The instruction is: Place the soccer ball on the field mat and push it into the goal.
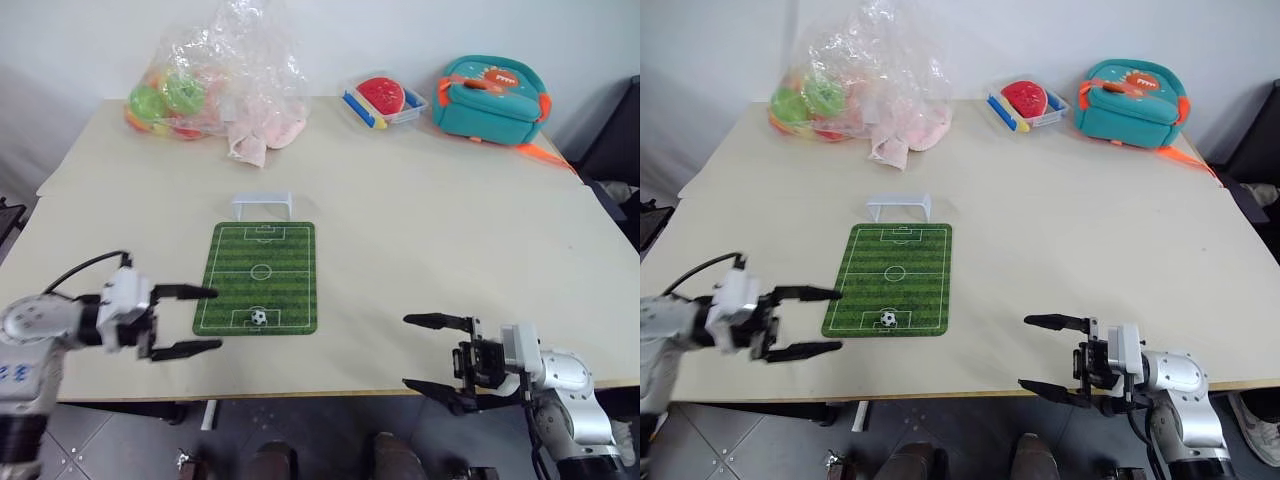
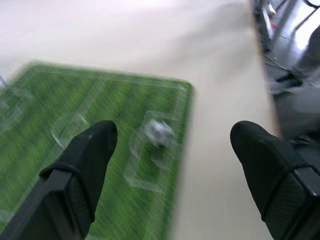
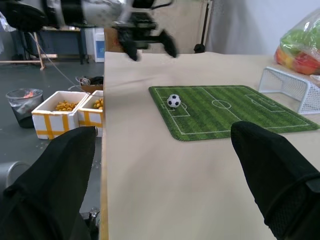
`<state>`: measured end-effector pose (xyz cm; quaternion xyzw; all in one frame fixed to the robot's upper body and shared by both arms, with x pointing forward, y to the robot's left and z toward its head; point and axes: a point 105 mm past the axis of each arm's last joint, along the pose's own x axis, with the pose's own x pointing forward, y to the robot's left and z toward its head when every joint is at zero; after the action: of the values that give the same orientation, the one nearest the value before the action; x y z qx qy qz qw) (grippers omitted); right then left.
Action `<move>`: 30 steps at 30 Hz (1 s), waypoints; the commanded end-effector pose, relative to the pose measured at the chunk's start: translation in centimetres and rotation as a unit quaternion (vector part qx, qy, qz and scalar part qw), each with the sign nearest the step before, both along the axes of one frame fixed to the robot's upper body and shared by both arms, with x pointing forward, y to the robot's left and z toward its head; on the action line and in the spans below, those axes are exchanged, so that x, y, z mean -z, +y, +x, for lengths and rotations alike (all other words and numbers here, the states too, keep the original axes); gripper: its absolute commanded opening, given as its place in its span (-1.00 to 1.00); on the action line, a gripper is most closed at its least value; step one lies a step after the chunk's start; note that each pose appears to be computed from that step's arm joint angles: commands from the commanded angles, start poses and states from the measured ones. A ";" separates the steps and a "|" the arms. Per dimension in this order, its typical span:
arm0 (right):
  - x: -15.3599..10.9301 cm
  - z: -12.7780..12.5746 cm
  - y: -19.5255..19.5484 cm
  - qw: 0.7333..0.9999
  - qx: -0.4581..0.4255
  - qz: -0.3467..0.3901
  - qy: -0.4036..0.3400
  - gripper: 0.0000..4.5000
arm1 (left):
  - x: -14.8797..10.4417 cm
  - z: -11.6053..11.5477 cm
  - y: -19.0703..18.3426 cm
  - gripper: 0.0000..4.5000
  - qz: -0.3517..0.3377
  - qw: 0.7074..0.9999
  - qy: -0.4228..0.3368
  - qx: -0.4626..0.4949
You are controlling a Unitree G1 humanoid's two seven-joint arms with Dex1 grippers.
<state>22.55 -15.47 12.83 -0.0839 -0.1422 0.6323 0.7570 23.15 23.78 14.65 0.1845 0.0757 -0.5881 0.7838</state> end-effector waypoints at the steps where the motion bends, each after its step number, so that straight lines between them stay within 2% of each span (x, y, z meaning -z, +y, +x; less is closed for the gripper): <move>1: -1.4 0.3 -0.1 0.999 0.009 0.003 -0.033 1.00 | 1.5 -1.6 -0.4 0.46 -0.015 1.000 0.024 0.005; 5: -2.0 1.0 0.3 0.998 0.020 0.024 -0.054 1.00 | 4.4 -1.6 -2.5 -0.04 -0.040 0.999 0.028 0.000; 10: -2.1 1.3 0.9 0.997 0.010 0.033 -0.065 1.00 | 5.2 -0.8 -5.7 -0.77 -0.071 0.997 0.017 0.011; 12: -2.3 1.3 1.1 0.997 0.007 0.043 -0.067 1.00 | 5.0 -0.3 -6.4 -0.98 -0.083 0.996 0.012 0.009; 22: -2.5 0.9 2.3 0.996 -0.002 0.053 -0.070 1.00 | 4.9 1.6 -8.0 -0.98 -0.093 0.995 0.012 0.021; 30: -1.2 1.1 1.5 0.997 0.052 0.038 -0.053 1.00 | 4.4 5.9 -8.7 -0.98 -0.090 0.996 -0.012 -0.013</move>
<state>23.70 -13.52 13.39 -0.0822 -0.1852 0.5961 0.7769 28.56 14.95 10.21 0.1074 0.0179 -0.5862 0.8028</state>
